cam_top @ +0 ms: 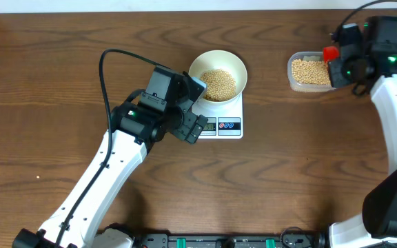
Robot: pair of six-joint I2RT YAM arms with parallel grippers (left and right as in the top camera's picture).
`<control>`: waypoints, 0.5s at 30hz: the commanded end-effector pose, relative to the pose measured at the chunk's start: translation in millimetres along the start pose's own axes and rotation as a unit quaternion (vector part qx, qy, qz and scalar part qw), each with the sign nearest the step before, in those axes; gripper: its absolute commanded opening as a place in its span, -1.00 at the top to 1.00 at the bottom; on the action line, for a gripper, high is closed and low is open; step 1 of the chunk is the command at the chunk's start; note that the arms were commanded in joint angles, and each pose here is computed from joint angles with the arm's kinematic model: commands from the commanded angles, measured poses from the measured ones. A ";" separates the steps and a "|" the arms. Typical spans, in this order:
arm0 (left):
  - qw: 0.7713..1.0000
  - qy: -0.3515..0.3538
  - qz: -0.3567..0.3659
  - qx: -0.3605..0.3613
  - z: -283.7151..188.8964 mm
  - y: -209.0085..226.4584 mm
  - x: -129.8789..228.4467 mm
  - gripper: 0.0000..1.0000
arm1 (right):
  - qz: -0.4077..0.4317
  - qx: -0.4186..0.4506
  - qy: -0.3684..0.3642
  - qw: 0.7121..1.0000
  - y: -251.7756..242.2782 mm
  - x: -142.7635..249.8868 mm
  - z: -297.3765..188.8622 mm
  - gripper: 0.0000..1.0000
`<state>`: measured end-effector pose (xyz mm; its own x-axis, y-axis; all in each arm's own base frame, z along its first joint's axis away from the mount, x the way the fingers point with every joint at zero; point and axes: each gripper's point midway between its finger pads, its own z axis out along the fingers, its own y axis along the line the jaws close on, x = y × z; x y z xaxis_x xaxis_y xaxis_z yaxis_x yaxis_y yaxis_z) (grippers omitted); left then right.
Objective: Scoop item into bowl and weigh 50g on scale
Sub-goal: 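Dip the red scoop into the tub for a small amount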
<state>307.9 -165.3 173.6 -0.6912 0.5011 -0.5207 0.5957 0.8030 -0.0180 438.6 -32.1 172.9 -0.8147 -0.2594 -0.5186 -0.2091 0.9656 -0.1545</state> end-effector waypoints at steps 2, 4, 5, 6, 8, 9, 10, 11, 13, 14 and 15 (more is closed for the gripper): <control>1.000 0.003 0.000 -0.004 1.4 1.9 0.6 -0.86 | -0.066 0.086 0.017 0.994 -2.2 -6.8 -10.8 0.98; 1.000 0.003 0.000 -0.004 1.4 1.9 0.6 -0.86 | -0.091 0.103 0.022 0.990 3.4 -9.3 -12.2 0.98; 1.000 0.003 0.000 -0.004 1.4 1.9 0.6 -0.86 | -0.096 0.101 0.021 0.990 5.9 -10.2 -12.2 0.98; 1.000 0.003 0.000 -0.004 1.4 1.9 0.6 -0.86 | -0.096 0.100 0.020 0.990 6.2 -10.5 -12.2 0.98; 1.000 0.003 0.000 -0.004 1.4 1.9 0.6 -0.86 | -0.095 0.087 0.016 0.992 9.6 -11.2 -11.2 0.98; 1.000 0.003 0.000 -0.004 1.4 1.9 0.6 -0.86 | -0.094 0.076 0.010 0.993 12.9 -12.9 -10.5 0.98; 1.000 0.003 0.000 -0.004 1.4 1.9 0.6 -0.87 | -0.093 0.066 0.005 0.994 15.9 -14.5 -9.9 0.98; 1.000 0.003 0.000 -0.004 1.4 1.9 0.6 -0.86 | -0.093 0.048 -0.004 0.995 21.7 -17.2 -9.3 0.98; 1.000 0.003 0.000 -0.004 1.4 1.9 0.6 -0.87 | -0.082 -0.006 -0.036 0.996 40.6 -28.8 -9.7 0.98; 1.000 0.003 0.000 -0.004 1.4 1.9 0.6 -0.86 | -0.071 -0.045 -0.060 0.995 53.7 -38.4 -12.5 0.98; 1.000 0.003 0.000 -0.004 1.4 1.9 0.6 -0.86 | -0.056 -0.084 -0.085 0.991 66.5 -49.0 -17.6 0.98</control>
<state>307.9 -165.3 173.6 -0.6912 0.5011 -0.5207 0.5957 0.8030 -0.0180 449.6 5.9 179.8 -0.7485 -0.4118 -0.5198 -0.3187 0.9107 -0.2628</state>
